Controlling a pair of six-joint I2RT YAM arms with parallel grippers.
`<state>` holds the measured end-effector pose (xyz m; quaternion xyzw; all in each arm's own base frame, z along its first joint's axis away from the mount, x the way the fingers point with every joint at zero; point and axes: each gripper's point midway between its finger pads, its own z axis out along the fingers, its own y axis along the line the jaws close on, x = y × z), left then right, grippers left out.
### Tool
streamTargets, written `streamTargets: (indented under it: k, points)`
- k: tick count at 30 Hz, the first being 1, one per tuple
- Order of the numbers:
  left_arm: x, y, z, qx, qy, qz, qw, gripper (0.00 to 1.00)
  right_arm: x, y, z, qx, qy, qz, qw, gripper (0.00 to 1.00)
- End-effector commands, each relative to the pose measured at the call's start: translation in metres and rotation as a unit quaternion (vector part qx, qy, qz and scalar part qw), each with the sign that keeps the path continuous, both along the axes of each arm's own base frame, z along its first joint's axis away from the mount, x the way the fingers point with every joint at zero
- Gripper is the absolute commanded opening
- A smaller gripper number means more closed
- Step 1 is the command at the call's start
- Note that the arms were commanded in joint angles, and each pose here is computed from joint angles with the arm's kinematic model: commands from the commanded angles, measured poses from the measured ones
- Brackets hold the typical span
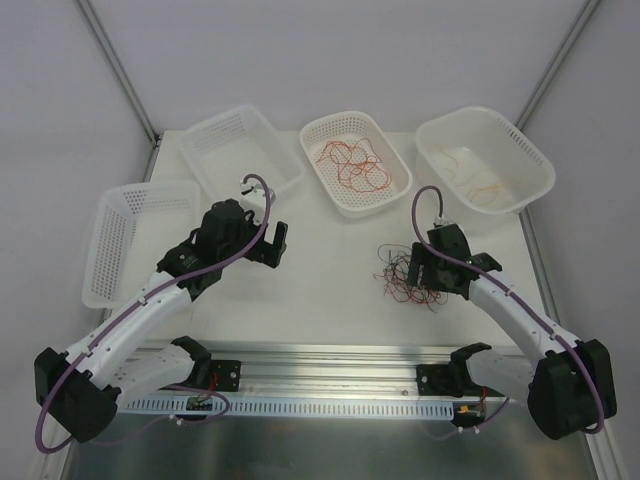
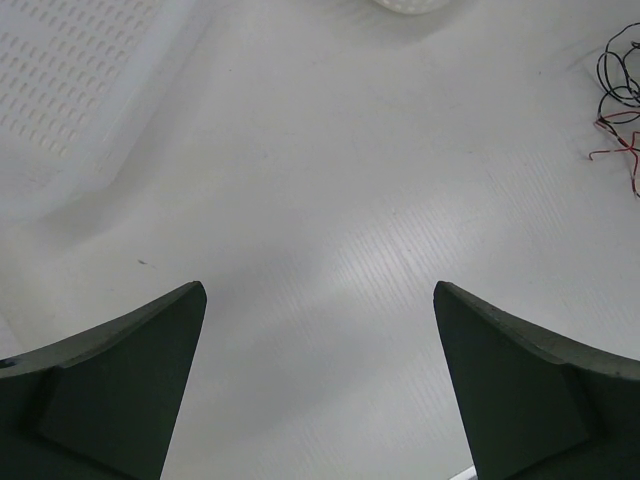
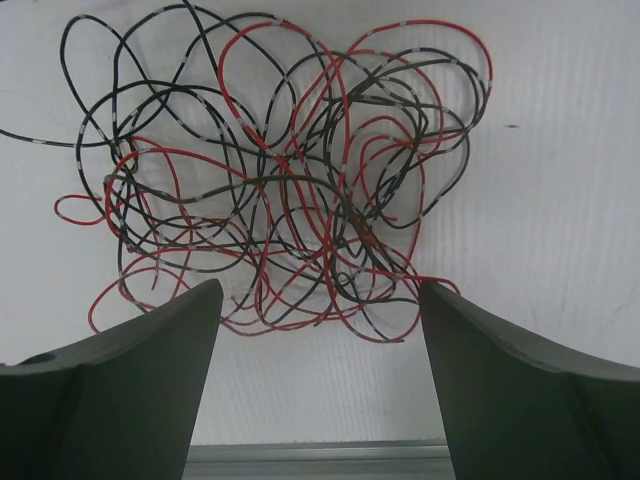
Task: Untangle the cables
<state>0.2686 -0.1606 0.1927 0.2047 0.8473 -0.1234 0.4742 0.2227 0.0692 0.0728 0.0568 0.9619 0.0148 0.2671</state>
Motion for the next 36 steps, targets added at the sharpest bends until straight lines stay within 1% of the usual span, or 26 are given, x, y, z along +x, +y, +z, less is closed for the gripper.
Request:
streamTargets:
  k: [1,3,5,6,7,8,9,10,11,13,14,15,16,18,19,21,24,25,27,28,31,33,35,36]
  points:
    - [0.001,-0.010,0.004,-0.026,0.004,-0.011,1.000,0.99,0.019,0.017,-0.004,0.054,-0.030,-0.024,0.998,0.83]
    - [0.001,-0.012,0.003,-0.026,0.007,-0.015,1.000,0.99,0.022,0.018,-0.014,0.050,-0.023,-0.027,0.998,0.81]
    - [0.002,-0.011,0.002,-0.026,0.008,-0.013,1.000,0.99,0.023,0.020,-0.022,0.046,-0.014,-0.017,0.999,0.75]
    - [0.002,-0.011,0.001,-0.024,0.009,-0.013,1.000,0.99,0.024,0.022,-0.027,0.039,-0.008,0.000,0.999,0.72]
    - [0.002,-0.011,0.000,-0.022,0.011,-0.012,1.000,0.99,0.024,0.026,-0.030,0.043,-0.001,0.013,0.999,0.63]
    - [0.001,-0.012,-0.002,-0.022,0.014,-0.014,1.000,0.99,0.024,0.029,-0.031,0.042,0.003,0.025,0.999,0.58]
    - [0.001,-0.013,-0.003,-0.022,0.017,-0.017,0.999,0.99,0.021,0.035,-0.036,0.034,0.014,0.053,0.998,0.52]
    - [0.002,-0.014,-0.004,-0.021,0.019,-0.017,0.999,0.99,0.021,0.042,-0.036,0.037,0.016,0.073,0.996,0.41]
    - [0.003,-0.013,-0.006,-0.020,0.022,-0.016,0.999,0.99,0.022,0.048,-0.033,0.035,0.013,0.094,0.995,0.36]
    - [-0.002,-0.023,-0.010,-0.030,0.036,-0.039,0.998,0.99,0.016,0.071,-0.030,0.030,0.010,0.176,0.984,0.29]
    - [-0.003,-0.025,-0.011,-0.034,0.041,-0.045,0.998,0.99,0.011,0.088,-0.025,0.023,0.003,0.230,0.973,0.25]
    - [-0.004,-0.028,-0.010,-0.037,0.043,-0.050,0.997,0.99,0.008,0.095,-0.023,0.019,0.003,0.255,0.967,0.22]
    - [-0.006,-0.031,-0.014,-0.040,0.053,-0.059,0.996,0.99,0.001,0.109,-0.022,0.030,0.006,0.302,0.953,0.13]
    - [-0.007,-0.035,-0.018,-0.042,0.064,-0.066,0.995,0.99,-0.006,0.127,-0.016,0.039,0.004,0.346,0.938,0.08]
    - [-0.009,-0.039,-0.018,-0.048,0.069,-0.076,0.994,0.99,-0.009,0.132,-0.016,0.045,0.007,0.355,0.934,0.06]
    - [-0.012,-0.044,-0.021,-0.055,0.081,-0.083,0.992,0.99,-0.011,0.140,-0.015,0.048,0.016,0.365,0.930,0.07]
    - [-0.014,-0.051,-0.027,-0.068,0.105,-0.090,0.988,0.99,-0.013,0.147,-0.012,0.052,0.018,0.375,0.925,0.15]
    - [-0.015,-0.054,-0.033,-0.068,0.120,-0.092,0.986,0.99,-0.013,0.150,-0.009,0.058,0.015,0.378,0.924,0.25]
    - [-0.019,-0.062,-0.036,-0.085,0.143,-0.098,0.981,0.99,-0.015,0.154,-0.003,0.069,0.008,0.382,0.921,0.34]
    - [-0.019,-0.064,-0.043,-0.085,0.159,-0.094,0.979,0.98,-0.014,0.157,0.002,0.074,0.003,0.384,0.920,0.44]
    - [-0.022,-0.077,-0.053,-0.100,0.200,-0.076,0.972,0.96,-0.014,0.157,0.018,0.080,-0.020,0.377,0.923,0.57]
    - [-0.022,-0.084,-0.057,-0.103,0.215,-0.065,0.969,0.95,-0.014,0.156,0.031,0.089,-0.042,0.367,0.925,0.61]
    - [-0.021,-0.093,-0.057,-0.111,0.225,-0.055,0.966,0.91,-0.012,0.152,0.037,0.090,-0.060,0.353,0.929,0.63]
    - [-0.019,-0.096,-0.066,-0.104,0.233,-0.051,0.965,0.90,-0.009,0.148,0.045,0.091,-0.078,0.337,0.934,0.64]
